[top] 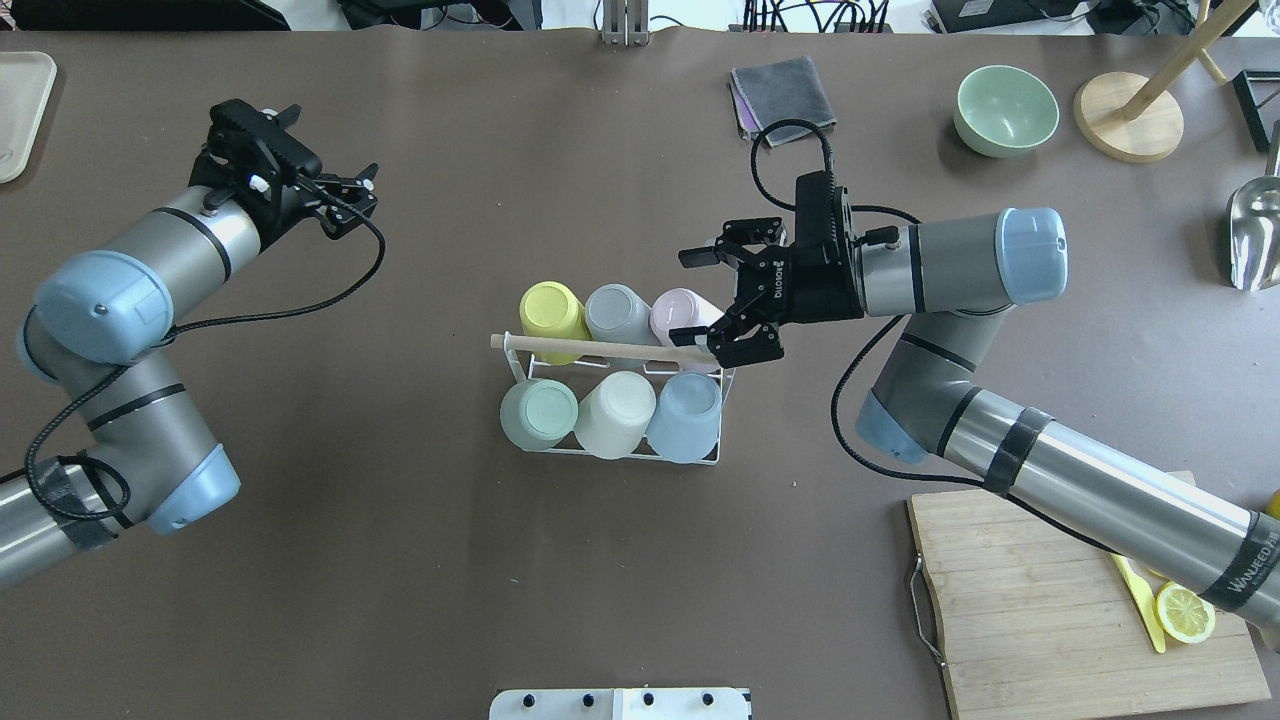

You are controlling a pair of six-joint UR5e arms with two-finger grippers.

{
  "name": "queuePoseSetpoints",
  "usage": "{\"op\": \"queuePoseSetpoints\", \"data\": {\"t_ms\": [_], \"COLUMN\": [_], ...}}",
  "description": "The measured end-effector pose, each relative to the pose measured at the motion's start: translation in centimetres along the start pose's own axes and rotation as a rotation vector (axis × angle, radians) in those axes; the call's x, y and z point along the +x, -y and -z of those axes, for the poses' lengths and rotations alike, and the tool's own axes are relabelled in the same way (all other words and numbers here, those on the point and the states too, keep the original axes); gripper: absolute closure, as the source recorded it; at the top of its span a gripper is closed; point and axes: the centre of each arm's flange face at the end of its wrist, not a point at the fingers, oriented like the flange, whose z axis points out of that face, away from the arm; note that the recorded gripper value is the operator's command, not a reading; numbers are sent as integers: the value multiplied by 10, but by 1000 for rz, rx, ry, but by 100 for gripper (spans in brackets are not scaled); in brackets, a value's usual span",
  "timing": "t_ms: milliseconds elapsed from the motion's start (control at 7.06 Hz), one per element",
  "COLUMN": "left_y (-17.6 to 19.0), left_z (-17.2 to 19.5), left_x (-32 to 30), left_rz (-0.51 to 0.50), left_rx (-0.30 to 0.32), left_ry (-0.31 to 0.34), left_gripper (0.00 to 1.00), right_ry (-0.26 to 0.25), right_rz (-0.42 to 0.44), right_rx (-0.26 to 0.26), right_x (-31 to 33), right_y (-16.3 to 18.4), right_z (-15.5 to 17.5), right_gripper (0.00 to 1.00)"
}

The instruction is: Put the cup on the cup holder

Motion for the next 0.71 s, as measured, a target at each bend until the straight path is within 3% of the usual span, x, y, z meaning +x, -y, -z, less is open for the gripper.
{"op": "queuePoseSetpoints", "data": {"t_ms": [283, 566, 708], "left_y": [-14, 25, 30], "left_z": [6, 36, 47], "left_x": [-59, -97, -120], "left_rz": [-9, 13, 36], "left_rx": [-183, -365, -467], "left_ry": [-19, -1, 28], "left_gripper": [2, 2, 2], "right_ry": [17, 28, 9], "right_rz": [-47, -158, -203], "right_rx": [-15, -38, -43], "right_x": [18, 34, 45], "right_y": [17, 29, 35], "right_z": [22, 47, 61], "right_gripper": [0, 0, 0]}}
